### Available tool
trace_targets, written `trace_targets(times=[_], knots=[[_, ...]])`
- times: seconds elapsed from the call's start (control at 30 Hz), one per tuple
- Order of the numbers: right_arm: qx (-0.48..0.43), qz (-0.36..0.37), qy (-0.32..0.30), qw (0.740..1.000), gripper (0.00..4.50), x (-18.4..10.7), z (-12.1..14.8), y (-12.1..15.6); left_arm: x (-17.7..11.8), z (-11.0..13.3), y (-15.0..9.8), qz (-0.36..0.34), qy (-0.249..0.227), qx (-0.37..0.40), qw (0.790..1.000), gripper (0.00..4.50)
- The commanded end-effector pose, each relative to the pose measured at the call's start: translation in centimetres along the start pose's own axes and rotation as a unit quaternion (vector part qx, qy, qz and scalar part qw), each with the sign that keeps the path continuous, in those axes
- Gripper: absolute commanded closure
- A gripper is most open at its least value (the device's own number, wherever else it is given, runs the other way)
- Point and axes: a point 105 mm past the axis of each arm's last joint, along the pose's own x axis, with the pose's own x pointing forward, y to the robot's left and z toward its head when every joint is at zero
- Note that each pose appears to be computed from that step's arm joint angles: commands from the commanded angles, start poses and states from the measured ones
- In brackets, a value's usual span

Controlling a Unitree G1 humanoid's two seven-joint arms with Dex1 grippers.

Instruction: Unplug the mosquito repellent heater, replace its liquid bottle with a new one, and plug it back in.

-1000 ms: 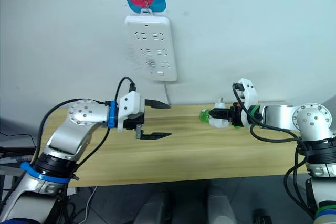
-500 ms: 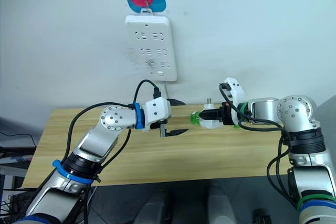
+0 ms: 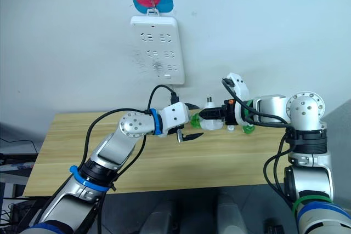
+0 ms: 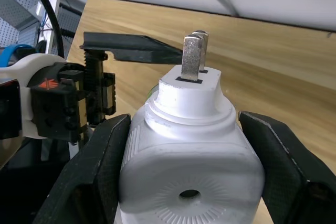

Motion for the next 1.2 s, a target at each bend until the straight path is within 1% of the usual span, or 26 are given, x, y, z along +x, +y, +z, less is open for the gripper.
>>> trace_targets(times=[0.03, 0.17, 0.2, 0.23, 0.4, 0.43, 0.77, 0.83, 0.87, 0.9, 0.93, 1.07, 1.13, 1.2], knots=[[-0.015, 0.006, -0.019, 1.0, 1.31, -0.8, 1.0, 0.7, 0.0, 0.6, 0.4, 0.019, -0.006, 0.006, 1.0, 0.01], [-0.015, 0.008, -0.019, 1.0, 1.31, -0.8, 1.0, 0.9, 0.1, 0.6, 0.6, 0.026, -0.007, 0.005, 1.0, 0.01], [-0.015, 0.009, -0.02, 1.0, 1.31, -0.7, 1.0, 0.9, 0.2, 0.7, 0.7, 0.029, -0.01, 0.004, 1.0, 0.39], [-0.015, 0.009, -0.021, 1.0, 1.31, -0.7, 1.0, 0.9, 0.2, 0.9, 0.7, 0.03, -0.016, 0.002, 0.999, 0.58], [-0.014, 0.012, -0.025, 1.0, 1.31, -0.7, 1.0, 1.1, 0.3, 1.0, 0.2, 0.018, -0.017, -0.001, 1.0, 2.09], [-0.014, 0.012, -0.026, 0.999, 1.31, -0.8, 1.0, 1.1, 0.3, 1.0, 0.2, 0.018, -0.018, -0.001, 1.0, 2.21], [-0.014, 0.025, -0.028, 0.999, 1.31, -0.6, 1.0, 1.5, 0.3, 1.0, 0.7, 0.032, -0.021, -0.007, 0.999, 2.21], [-0.025, 0.027, -0.033, 0.999, 0.73, -0.7, 1.2, 1.8, 0.3, 1.0, 0.7, 0.037, -0.024, -0.016, 0.999, 2.21], [-0.029, 0.027, -0.037, 0.999, 0.54, -0.8, 1.4, 1.9, 0.2, 0.9, 0.8, 0.04, -0.026, -0.021, 0.999, 2.21], [-0.036, 0.023, -0.049, 0.998, 0.2, -0.9, 1.7, 1.9, 0.2, 0.9, 0.8, 0.042, -0.028, -0.029, 0.998, 2.21], [-0.048, 0.017, -0.061, 0.997, 0.0, -1.1, 2.0, 1.9, 0.2, 0.8, 0.7, 0.044, -0.029, -0.036, 0.998, 2.21], [-0.121, -0.007, -0.131, 0.984, 0.0, -3.0, 3.3, 2.0, 0.0, 0.1, 0.6, 0.061, -0.047, -0.086, 0.993, 2.21], [-0.121, -0.035, -0.2, 0.972, 0.0, -4.1, 4.6, 1.5, -0.4, -0.4, 1.0, 0.096, -0.071, -0.145, 0.982, 2.21], [-0.128, -0.051, -0.232, 0.963, 0.0, -4.6, 5.2, 1.5, -0.7, -0.8, 1.2, 0.111, -0.082, -0.17, 0.976, 2.21]])
